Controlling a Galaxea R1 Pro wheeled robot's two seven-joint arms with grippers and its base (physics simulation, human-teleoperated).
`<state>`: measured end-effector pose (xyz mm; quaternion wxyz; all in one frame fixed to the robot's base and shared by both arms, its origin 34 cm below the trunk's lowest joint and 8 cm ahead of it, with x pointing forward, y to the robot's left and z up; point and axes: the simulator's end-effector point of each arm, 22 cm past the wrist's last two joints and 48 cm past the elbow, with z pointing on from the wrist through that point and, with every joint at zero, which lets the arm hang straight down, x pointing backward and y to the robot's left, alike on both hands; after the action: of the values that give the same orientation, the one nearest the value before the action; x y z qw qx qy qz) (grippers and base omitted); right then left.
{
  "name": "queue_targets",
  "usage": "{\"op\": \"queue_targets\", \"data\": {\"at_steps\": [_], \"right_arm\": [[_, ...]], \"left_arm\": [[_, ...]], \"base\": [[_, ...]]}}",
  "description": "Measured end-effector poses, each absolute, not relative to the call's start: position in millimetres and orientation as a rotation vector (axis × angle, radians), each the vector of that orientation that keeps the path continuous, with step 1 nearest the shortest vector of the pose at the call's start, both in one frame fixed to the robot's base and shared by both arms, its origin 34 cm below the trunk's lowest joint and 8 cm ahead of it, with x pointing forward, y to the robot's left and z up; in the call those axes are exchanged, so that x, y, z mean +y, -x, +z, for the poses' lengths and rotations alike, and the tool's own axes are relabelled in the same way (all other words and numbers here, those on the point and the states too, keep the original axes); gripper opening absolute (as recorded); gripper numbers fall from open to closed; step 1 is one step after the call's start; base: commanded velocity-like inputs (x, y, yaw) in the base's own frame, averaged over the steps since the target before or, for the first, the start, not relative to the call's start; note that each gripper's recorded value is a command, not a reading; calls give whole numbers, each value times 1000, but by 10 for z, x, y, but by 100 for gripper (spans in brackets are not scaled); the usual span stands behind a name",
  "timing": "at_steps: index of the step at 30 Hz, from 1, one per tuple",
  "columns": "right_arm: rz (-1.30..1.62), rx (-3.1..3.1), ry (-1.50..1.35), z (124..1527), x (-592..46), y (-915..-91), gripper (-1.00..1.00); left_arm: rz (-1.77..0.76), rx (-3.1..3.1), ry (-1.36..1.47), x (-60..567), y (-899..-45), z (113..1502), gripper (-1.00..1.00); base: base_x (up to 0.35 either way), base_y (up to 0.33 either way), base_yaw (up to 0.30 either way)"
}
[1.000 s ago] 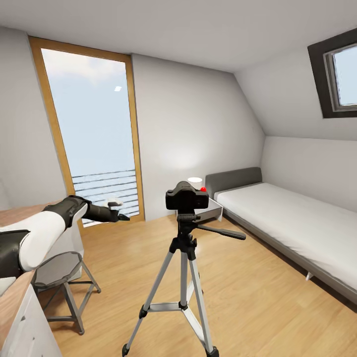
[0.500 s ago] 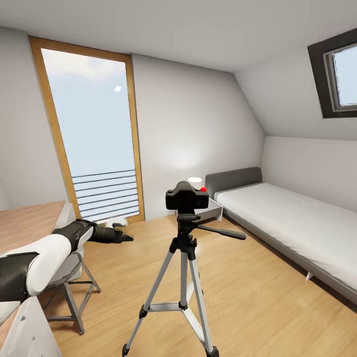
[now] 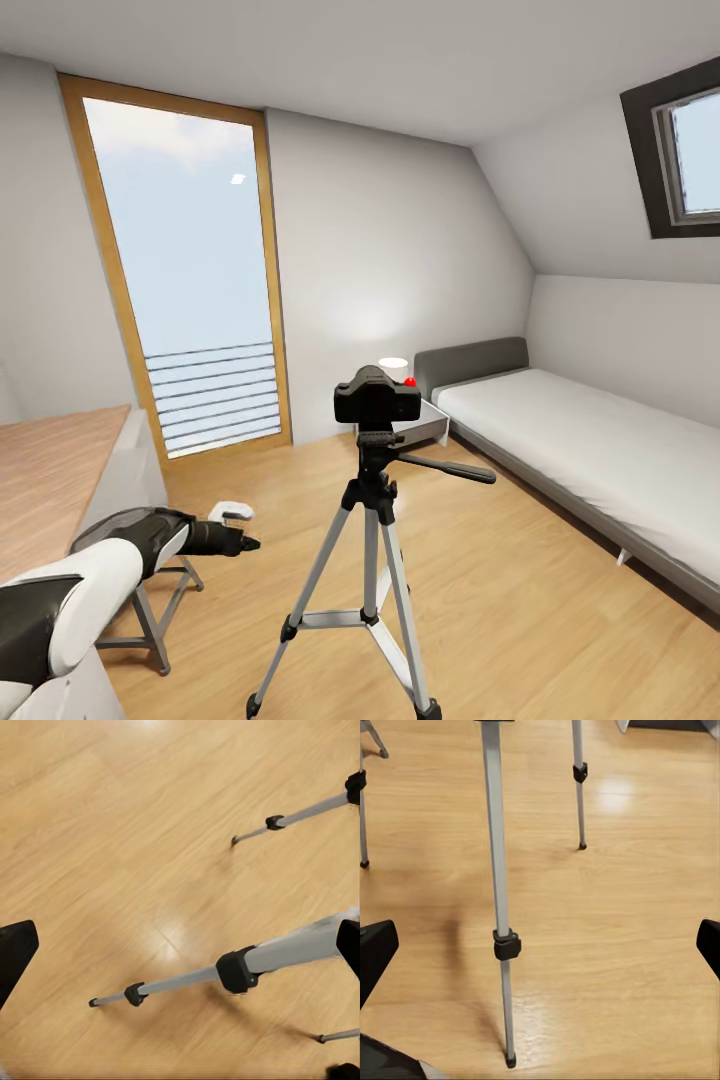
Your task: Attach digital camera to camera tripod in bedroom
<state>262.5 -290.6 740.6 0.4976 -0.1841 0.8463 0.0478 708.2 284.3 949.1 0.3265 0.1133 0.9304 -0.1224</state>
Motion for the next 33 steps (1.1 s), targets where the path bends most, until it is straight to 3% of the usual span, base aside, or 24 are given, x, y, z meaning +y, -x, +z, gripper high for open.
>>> {"op": "queue_targets", "data": {"at_steps": [33], "right_arm": [[-46, 2129, 240, 7324, -3483, -2494, 100]], "left_arm": [[-235, 2657, -212, 3013, -5806, 8030, 100]], "base": [[0, 0, 0]]}}
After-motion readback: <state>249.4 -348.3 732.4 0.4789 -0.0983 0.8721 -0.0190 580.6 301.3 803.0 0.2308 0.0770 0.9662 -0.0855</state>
